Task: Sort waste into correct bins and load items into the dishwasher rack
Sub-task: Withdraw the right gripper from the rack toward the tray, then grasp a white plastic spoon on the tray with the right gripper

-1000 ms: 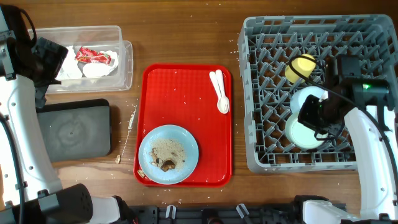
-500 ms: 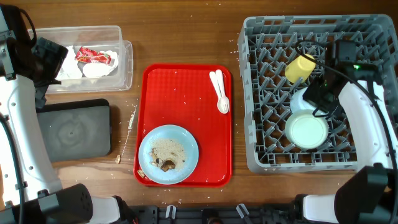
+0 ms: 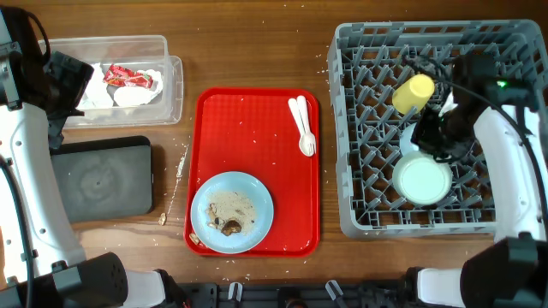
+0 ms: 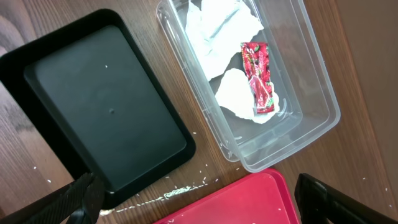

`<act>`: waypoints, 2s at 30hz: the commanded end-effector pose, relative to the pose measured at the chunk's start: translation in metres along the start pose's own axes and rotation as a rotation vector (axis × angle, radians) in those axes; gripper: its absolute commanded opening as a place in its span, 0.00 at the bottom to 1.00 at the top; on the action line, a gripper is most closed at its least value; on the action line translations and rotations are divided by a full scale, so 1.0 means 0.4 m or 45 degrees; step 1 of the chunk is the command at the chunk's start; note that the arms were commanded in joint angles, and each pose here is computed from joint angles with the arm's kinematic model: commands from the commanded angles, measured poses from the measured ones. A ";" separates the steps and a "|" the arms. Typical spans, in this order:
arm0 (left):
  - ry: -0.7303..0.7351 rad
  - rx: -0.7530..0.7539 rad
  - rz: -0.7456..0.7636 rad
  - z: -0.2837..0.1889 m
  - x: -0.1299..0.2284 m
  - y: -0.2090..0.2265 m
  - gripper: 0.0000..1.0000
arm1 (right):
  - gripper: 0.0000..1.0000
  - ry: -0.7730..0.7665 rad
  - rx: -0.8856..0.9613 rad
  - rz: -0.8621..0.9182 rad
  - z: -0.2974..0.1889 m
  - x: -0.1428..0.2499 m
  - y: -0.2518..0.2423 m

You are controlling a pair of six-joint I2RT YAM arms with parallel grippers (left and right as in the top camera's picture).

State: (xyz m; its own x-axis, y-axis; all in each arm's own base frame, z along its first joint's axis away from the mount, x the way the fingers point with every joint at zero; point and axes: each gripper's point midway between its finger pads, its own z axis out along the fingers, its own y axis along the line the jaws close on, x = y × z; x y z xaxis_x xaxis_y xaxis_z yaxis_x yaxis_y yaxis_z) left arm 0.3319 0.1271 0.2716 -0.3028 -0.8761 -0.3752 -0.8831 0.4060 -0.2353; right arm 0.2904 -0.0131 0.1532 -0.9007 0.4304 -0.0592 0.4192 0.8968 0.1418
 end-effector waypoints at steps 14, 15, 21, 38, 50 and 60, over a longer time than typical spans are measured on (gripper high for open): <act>0.002 -0.009 -0.013 0.005 -0.001 0.002 1.00 | 0.77 -0.263 -0.263 -0.780 0.080 0.064 0.604; 0.002 -0.009 -0.013 0.005 -0.001 0.002 1.00 | 0.76 -0.256 -0.219 -0.773 0.118 0.050 0.602; 0.002 -0.009 -0.013 0.005 -0.001 0.002 1.00 | 0.51 -0.300 -0.028 -0.719 0.307 -0.031 0.597; 0.002 -0.009 -0.013 0.005 -0.001 0.002 1.00 | 0.27 -0.159 -0.031 -0.886 0.458 0.023 0.610; 0.002 -0.009 -0.013 0.005 -0.001 0.002 1.00 | 0.43 -0.180 -0.071 -0.796 0.329 0.007 0.641; 0.002 -0.009 -0.013 0.005 -0.001 0.002 1.00 | 0.29 -0.040 0.015 -0.777 0.391 0.029 0.534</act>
State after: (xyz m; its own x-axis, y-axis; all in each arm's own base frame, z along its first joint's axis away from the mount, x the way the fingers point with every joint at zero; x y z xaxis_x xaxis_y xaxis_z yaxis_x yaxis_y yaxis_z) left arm 0.3318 0.1271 0.2715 -0.3028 -0.8763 -0.3747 -0.8834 0.4056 -0.2349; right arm 0.3949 0.1949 0.0243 -0.9772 -0.1469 -0.1532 -0.1532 0.9877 0.0303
